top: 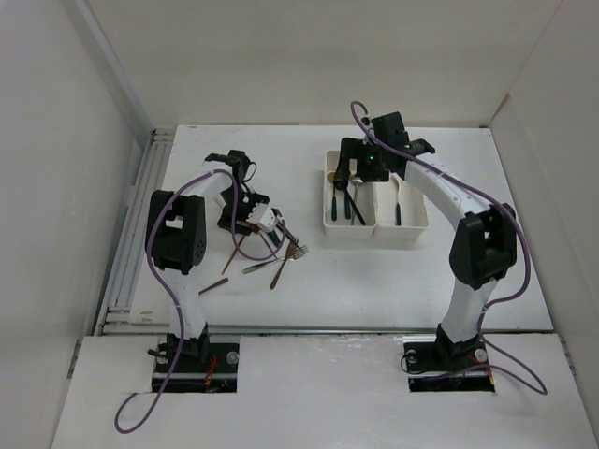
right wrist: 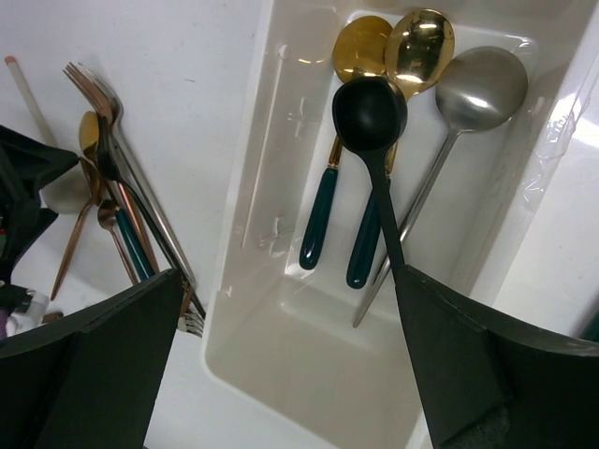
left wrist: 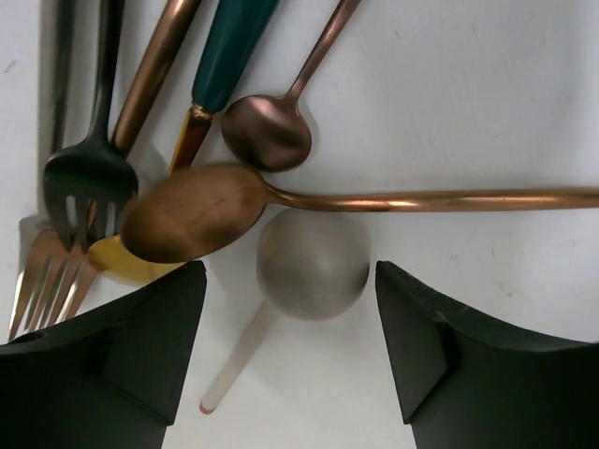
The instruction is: Sort the eating utensils into containers
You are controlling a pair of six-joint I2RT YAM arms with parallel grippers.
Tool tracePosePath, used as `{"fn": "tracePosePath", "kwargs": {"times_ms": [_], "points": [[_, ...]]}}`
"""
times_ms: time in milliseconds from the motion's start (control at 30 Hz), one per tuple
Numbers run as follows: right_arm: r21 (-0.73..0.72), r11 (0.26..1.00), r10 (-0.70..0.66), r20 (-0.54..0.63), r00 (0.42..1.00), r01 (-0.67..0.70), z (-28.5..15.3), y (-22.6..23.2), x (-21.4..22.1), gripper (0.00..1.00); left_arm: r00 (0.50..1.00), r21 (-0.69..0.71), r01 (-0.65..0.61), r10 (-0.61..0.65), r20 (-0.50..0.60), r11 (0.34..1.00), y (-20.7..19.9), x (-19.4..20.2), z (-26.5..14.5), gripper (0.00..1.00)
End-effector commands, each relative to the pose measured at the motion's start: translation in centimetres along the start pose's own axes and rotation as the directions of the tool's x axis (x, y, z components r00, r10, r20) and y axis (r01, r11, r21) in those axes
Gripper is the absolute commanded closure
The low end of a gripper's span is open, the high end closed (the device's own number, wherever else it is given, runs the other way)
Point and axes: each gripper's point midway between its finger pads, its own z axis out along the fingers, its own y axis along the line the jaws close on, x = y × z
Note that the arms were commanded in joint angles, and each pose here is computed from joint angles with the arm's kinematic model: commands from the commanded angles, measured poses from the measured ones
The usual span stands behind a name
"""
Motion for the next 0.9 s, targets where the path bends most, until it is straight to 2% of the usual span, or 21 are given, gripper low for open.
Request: {"fn": "tracePosePath", "kwargs": {"times_ms": [0, 133, 300, 433, 500, 567, 600, 700, 733, 800, 867], "points": [[-0.030, 0.999, -0.022, 0.063, 0.998, 0.024, -1.6, 0.6, -1.8, 0.00, 1.000, 0.063, -0.007, 0.008, -0.008, 0.998, -1.5, -0.1, 0.4, 0.30], [-0.024, 1.000, -0.015, 0.066, 0.998, 0.017, -1.6, 0.2, -2.0, 0.00, 0.999, 0.030, -0.036, 0.037, -0.006, 0.999, -1.6, -0.4, 1.4, 0.37], [-0.024, 1.000, -0.015, 0.066, 0.998, 0.017, -1.6, 0.2, -2.0, 0.00, 1.000, 0.058, -0.005, 0.007, -0.028, 0.998, -2.2, 0.0, 1.6, 0.47], [-0.019, 1.000, -0.009, 0.069, 0.998, 0.011, -1.7, -0.2, -2.2, 0.00, 1.000, 0.055, 0.004, -0.003, -0.017, 0.998, -2.2, -0.2, 1.7, 0.63], [-0.021, 1.000, -0.011, 0.078, 0.997, 0.013, -2.1, 0.0, -2.4, 0.00, 0.999, 0.028, 0.038, -0.037, -0.024, 0.999, -1.4, -0.2, 1.0, 0.75], [-0.021, 1.000, -0.011, 0.078, 0.997, 0.013, -2.1, 0.0, -2.4, 0.00, 0.997, 0.002, 0.065, -0.065, -0.028, 0.998, -0.7, -0.1, 0.4, 0.80], [-0.025, 1.000, -0.013, 0.088, 0.996, 0.015, -2.5, 0.1, -2.6, 0.00, 0.997, -0.020, 0.077, -0.077, -0.031, 0.997, 0.2, -0.3, -1.0, 0.84], [0.009, 1.000, -0.015, 0.112, 0.994, 0.015, -2.9, -0.3, -3.1, 0.00, 0.990, -0.067, 0.143, -0.143, -0.001, 0.987, 1.7, -0.9, -4.3, 0.85], [0.028, 0.999, -0.030, 0.131, 0.991, 0.027, -3.5, -0.5, -3.5, 0.00, 0.986, -0.161, 0.166, -0.161, 0.041, 0.973, 3.9, -0.8, -7.4, 0.85], [0.029, 0.998, -0.057, 0.177, 0.982, 0.053, -4.7, 0.2, -4.4, 0.00, 0.968, -0.245, 0.247, -0.226, 0.107, 0.938, 5.5, -1.4, -11.0, 0.85], [0.020, 0.997, -0.082, 0.223, 0.971, 0.079, -5.7, 1.1, -5.1, 0.00, 0.945, -0.359, 0.307, -0.238, 0.225, 0.881, 7.9, -3.2, -15.8, 0.85]]}}
